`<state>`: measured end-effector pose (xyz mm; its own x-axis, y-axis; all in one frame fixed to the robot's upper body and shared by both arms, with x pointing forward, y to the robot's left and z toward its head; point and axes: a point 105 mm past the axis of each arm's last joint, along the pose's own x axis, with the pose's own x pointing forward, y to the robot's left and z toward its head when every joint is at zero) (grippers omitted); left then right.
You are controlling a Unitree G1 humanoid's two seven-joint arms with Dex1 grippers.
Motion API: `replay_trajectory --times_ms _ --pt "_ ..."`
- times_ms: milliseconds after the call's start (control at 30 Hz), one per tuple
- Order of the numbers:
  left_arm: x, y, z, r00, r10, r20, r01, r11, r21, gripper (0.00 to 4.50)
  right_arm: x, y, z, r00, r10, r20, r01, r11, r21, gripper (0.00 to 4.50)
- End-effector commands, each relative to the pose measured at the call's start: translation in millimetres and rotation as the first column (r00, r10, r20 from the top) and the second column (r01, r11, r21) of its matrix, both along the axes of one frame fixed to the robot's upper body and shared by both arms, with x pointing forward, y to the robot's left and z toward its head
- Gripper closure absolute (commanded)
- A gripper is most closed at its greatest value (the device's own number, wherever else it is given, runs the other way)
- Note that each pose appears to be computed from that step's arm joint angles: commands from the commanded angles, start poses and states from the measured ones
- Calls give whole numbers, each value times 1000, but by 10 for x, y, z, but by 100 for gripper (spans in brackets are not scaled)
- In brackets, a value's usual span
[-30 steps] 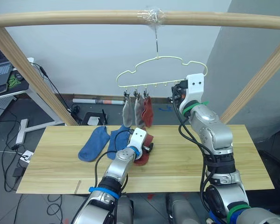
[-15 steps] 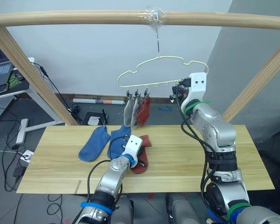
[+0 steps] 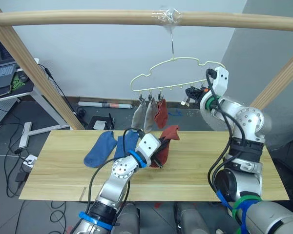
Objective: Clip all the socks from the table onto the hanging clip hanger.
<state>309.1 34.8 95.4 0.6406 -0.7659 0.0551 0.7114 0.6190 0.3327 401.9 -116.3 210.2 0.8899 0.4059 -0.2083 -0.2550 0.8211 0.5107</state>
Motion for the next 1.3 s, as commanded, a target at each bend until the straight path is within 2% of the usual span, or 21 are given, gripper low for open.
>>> replay_trajectory --times_ms 33,633,967,1067,1200,1300 --pt "23 -130 245 992 -29 125 30 1000 -6 448 -27 -186 -318 985 -61 -163 59 998 -11 450" --pt "247 -219 471 981 41 190 -25 996 -88 448 -133 -89 -310 979 -31 -203 33 999 7 450" --pt "272 -240 462 981 34 193 -19 997 -77 448 -151 -74 -281 979 -19 -202 25 999 25 450" --pt "276 -248 466 980 34 196 -19 997 -75 450 -160 -67 -258 980 -6 -198 17 999 52 354" --pt "294 -245 470 979 40 198 -26 997 -73 450 -158 -81 -172 985 7 -174 8 996 87 199" --pt "324 -252 441 982 48 183 -36 997 -69 450 -236 -20 17 991 100 -92 -89 990 112 85"
